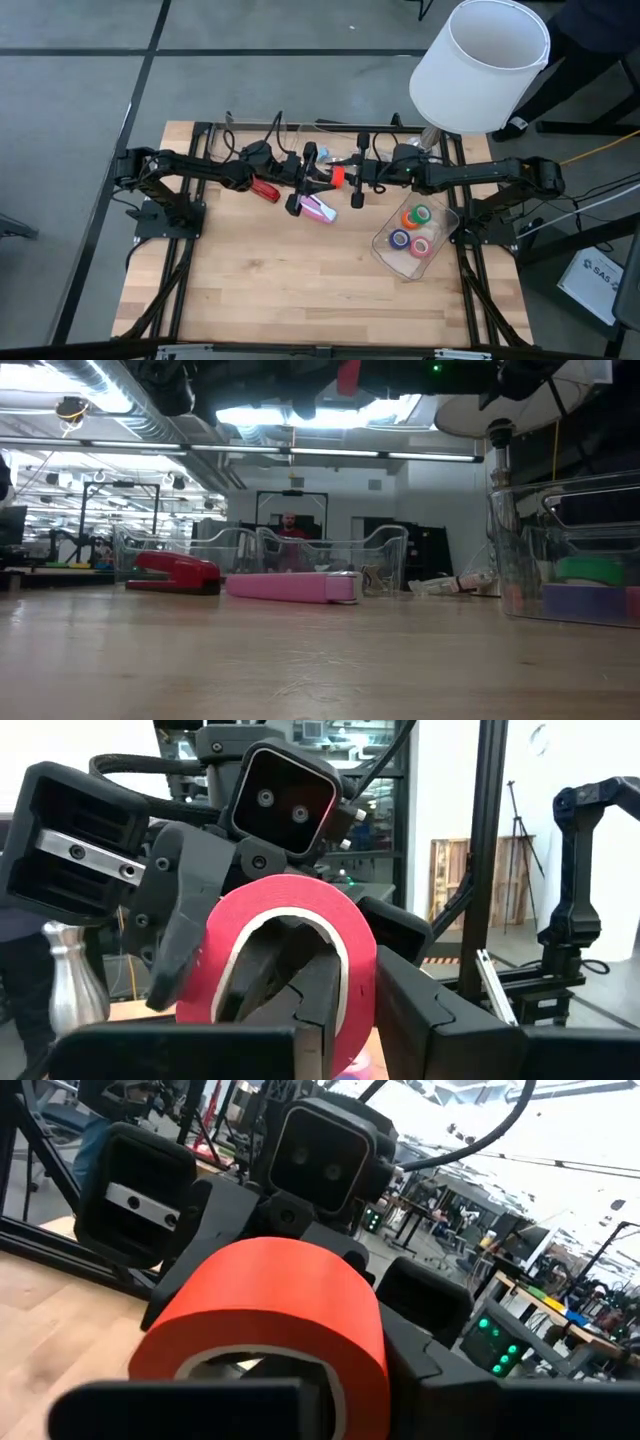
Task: Pick and place Stapler, Stapler remover, tape
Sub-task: Put the red tape into the bottom transparent bin
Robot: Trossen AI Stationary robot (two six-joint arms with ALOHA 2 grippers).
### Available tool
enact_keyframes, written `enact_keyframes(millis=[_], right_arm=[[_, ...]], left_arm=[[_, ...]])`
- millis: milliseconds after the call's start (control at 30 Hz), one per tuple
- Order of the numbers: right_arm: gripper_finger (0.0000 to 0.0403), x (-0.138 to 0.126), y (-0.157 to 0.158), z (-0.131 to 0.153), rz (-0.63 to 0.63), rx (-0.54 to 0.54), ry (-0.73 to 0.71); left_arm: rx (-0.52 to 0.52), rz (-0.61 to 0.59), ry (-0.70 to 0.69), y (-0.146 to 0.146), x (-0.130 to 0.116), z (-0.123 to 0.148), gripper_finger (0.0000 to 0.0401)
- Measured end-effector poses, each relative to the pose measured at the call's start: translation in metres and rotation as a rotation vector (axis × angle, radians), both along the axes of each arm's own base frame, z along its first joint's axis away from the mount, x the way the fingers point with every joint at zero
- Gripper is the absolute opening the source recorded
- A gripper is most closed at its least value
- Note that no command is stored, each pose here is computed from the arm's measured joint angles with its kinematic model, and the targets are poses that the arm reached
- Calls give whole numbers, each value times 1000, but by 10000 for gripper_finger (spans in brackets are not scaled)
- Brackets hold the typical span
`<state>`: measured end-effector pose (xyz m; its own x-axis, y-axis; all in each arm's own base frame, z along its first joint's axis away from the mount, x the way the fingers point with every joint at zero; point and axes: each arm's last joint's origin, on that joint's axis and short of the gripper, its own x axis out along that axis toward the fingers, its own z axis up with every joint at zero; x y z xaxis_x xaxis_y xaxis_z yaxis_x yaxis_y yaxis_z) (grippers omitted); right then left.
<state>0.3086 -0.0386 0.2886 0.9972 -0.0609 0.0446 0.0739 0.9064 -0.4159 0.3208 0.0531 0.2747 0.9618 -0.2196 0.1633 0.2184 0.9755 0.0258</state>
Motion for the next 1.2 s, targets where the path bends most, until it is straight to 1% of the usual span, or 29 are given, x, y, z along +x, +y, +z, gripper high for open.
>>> enact_keyframes(millis=[167,300,400,533,633,700,833,933,1100,1200], right_arm=[[43,0,0,-2,-1,12,29],[43,-6,1,-2,3,55,80],[43,-14,2,2,1,75,117],[43,-32,3,12,-13,129,167],[43,-52,6,15,-21,178,264],[43,-69,8,16,-56,224,340],[43,-103,12,16,-118,375,485],[43,-124,15,10,-164,487,612],[43,-144,18,-8,-262,643,853],[43,-149,19,-16,-316,698,958]], left_arm=[[4,-3,24,0,0,-2,51],[-1,-15,54,0,0,-5,64],[8,-11,52,0,0,-5,78],[38,2,45,-1,1,-5,103],[38,10,45,0,0,-5,123],[39,9,46,0,-1,-3,133],[59,28,71,0,-5,0,143],[72,88,98,2,-10,4,141],[109,173,145,2,-20,10,135],[111,179,171,1,-24,12,131]])
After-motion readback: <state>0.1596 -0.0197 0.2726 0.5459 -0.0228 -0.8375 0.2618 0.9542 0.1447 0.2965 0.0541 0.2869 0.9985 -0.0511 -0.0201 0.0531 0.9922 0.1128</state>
